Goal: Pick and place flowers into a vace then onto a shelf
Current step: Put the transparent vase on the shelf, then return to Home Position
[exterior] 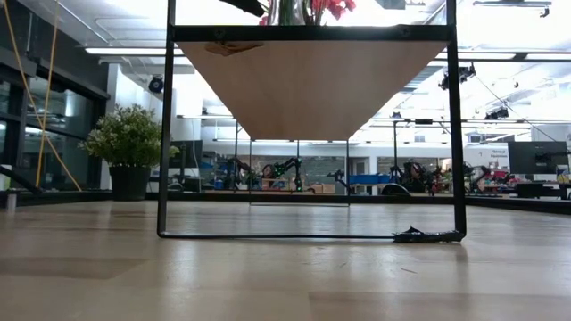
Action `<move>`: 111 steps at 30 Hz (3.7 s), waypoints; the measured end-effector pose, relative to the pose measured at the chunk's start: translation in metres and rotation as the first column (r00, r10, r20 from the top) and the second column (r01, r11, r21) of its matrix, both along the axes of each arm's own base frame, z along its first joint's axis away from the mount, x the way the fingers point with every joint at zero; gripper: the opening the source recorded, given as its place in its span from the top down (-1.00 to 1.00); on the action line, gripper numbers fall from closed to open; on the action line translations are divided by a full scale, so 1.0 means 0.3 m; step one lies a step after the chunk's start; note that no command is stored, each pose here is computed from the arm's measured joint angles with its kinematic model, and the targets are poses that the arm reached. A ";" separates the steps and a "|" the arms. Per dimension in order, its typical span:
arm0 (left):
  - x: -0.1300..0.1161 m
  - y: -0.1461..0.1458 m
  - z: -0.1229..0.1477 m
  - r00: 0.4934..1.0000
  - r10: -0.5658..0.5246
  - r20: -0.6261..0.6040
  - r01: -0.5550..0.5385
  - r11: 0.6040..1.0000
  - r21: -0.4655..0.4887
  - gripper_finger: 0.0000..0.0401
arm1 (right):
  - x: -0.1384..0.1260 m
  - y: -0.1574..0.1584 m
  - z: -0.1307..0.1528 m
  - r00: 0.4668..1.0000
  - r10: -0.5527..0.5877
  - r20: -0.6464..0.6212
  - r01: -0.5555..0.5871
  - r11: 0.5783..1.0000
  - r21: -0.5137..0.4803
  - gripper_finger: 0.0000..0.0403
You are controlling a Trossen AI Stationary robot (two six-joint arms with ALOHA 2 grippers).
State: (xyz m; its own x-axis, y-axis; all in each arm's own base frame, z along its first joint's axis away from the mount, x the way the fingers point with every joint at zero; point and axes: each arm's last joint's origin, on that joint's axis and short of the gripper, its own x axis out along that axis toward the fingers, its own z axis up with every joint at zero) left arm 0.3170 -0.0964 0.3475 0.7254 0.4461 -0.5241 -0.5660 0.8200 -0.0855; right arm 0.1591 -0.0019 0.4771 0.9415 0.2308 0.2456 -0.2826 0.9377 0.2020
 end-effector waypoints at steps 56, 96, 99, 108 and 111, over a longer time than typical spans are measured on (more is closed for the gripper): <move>-0.091 0.033 0.067 1.000 -0.001 -0.012 0.001 1.000 0.004 -0.99 | 0.000 0.000 0.000 1.000 -0.001 0.000 0.001 1.000 0.000 -0.35; -0.419 0.149 0.181 0.990 0.028 -0.141 -0.039 0.996 -0.076 -0.99 | -0.150 0.009 0.019 0.999 -0.017 0.038 0.018 0.999 -0.045 -0.35; -0.483 0.173 0.206 0.992 0.033 -0.125 -0.043 0.996 -0.075 -0.99 | -0.184 0.011 0.014 0.999 -0.020 0.025 0.022 0.999 -0.048 -0.36; -0.660 0.240 0.256 0.997 0.038 -0.064 -0.043 0.995 -0.086 -0.99 | -0.350 0.022 -0.017 1.000 -0.020 -0.020 0.019 0.999 -0.046 -0.35; -0.725 0.263 0.260 0.998 0.036 -0.058 -0.041 0.995 -0.091 -0.99 | -0.399 0.025 -0.029 0.999 -0.016 -0.033 0.015 1.000 -0.027 -0.36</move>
State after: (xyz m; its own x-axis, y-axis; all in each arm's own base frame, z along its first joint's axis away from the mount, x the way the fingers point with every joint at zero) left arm 0.0996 -0.0174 0.4254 0.6771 0.4210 -0.6035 -0.6028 0.7877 -0.1268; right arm 0.0393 0.0057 0.4684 0.9526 0.2221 0.2077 -0.2614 0.9471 0.1862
